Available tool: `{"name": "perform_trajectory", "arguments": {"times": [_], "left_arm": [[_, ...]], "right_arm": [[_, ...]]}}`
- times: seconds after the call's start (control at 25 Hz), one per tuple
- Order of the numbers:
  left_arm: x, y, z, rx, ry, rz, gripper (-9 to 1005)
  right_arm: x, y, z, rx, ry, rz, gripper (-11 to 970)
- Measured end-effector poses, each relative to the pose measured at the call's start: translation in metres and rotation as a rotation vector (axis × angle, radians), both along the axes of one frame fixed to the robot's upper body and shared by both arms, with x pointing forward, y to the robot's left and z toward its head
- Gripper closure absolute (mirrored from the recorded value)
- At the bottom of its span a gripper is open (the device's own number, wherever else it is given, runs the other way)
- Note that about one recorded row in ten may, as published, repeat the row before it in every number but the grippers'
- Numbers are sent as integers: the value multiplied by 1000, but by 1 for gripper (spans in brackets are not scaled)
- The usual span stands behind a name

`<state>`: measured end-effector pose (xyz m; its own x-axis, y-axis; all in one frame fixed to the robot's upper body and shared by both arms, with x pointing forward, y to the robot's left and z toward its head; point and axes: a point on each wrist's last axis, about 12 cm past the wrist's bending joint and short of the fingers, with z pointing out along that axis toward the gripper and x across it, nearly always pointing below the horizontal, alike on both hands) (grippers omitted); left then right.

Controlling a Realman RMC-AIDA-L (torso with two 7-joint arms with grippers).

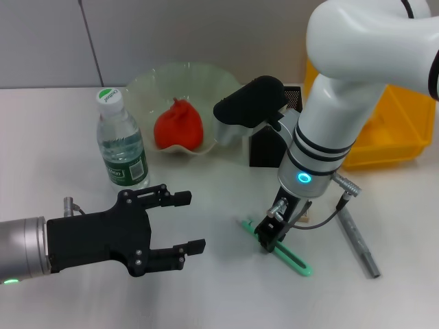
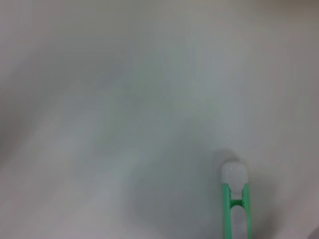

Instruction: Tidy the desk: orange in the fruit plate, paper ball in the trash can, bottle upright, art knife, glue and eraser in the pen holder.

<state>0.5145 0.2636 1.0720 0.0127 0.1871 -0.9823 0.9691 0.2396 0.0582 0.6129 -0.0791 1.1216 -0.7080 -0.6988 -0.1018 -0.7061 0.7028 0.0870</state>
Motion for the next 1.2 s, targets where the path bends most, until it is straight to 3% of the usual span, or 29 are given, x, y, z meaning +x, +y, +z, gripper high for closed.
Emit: {"name": "perform_trajectory", "arguments": {"times": [0.52,0.76,0.92,1.16,1.2], "left_arm": [[-2,3,0,-14,25,16,243],[-5,10,-2,-19,80,38,243],[-6,11,-3,-20,104,41,243],[-8,15,-3,-37,109,68,244],[-8,15,-3,-42,110,70,244]], "right_arm": [[-1,-6,14,140,-57,11,791],[5,-36,26,338,-133,-31,791],[2,-50,24,433,-160,-18,790],[-13,-94,15,759,-309,22,790],[-13,-94,15,759,-309,22,790]]}}
